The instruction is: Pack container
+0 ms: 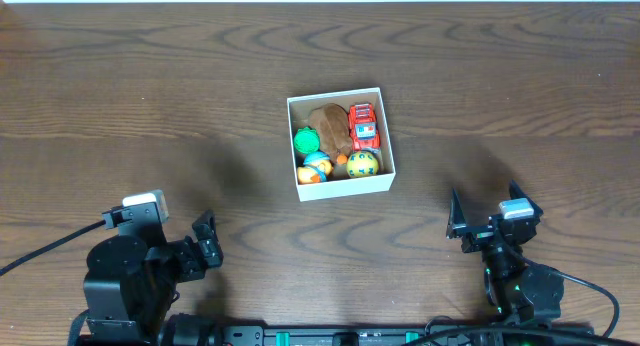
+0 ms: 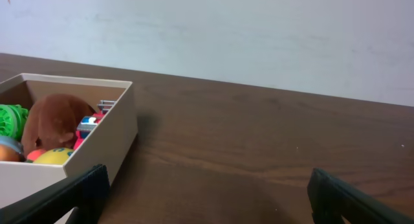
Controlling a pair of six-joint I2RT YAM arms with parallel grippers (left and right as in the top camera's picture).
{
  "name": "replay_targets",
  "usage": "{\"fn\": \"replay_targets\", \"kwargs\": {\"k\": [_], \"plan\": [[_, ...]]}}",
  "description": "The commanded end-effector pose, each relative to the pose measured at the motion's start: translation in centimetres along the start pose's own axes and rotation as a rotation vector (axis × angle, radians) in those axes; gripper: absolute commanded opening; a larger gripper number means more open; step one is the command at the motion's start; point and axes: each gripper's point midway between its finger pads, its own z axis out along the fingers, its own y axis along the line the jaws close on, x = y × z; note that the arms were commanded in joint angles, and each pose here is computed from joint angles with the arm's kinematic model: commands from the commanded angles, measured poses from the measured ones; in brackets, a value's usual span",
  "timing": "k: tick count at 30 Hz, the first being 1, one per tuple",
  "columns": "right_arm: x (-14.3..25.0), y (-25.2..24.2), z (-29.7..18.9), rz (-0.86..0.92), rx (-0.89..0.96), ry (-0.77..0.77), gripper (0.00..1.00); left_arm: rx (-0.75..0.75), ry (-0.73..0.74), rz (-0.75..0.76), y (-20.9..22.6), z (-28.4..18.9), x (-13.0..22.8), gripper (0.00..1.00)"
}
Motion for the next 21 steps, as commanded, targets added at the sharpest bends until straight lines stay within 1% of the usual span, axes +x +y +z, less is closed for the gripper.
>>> {"fn": "replay_targets", "kwargs": {"k": [1, 13, 16, 18, 21], "plan": [[0.0, 0.1, 0.0, 0.018, -0.001, -0.001, 0.99, -0.007, -0.001, -0.007, 0.1, 0.0, 0.0, 0.98], [0.0, 0.1, 0.0, 0.018, -0.001, -0.001, 0.99, -0.007, 0.0, -0.007, 0.1, 0.0, 0.0, 0.98], [0.0, 0.1, 0.0, 0.018, -0.001, -0.001, 0.99, -0.068, 0.002, 0.031, 1.3, 0.0, 0.2, 0.98], [0.0, 0.1, 0.0, 0.018, -0.001, -0.001, 0.99, -0.087, 0.005, 0.016, 1.8, -0.1, 0.7, 0.98], [0.0, 0.1, 0.0, 0.018, -0.001, -0.001, 0.99, -0.107, -0.038, -0.007, 2.6, 0.2, 1.4, 0.98]]}}
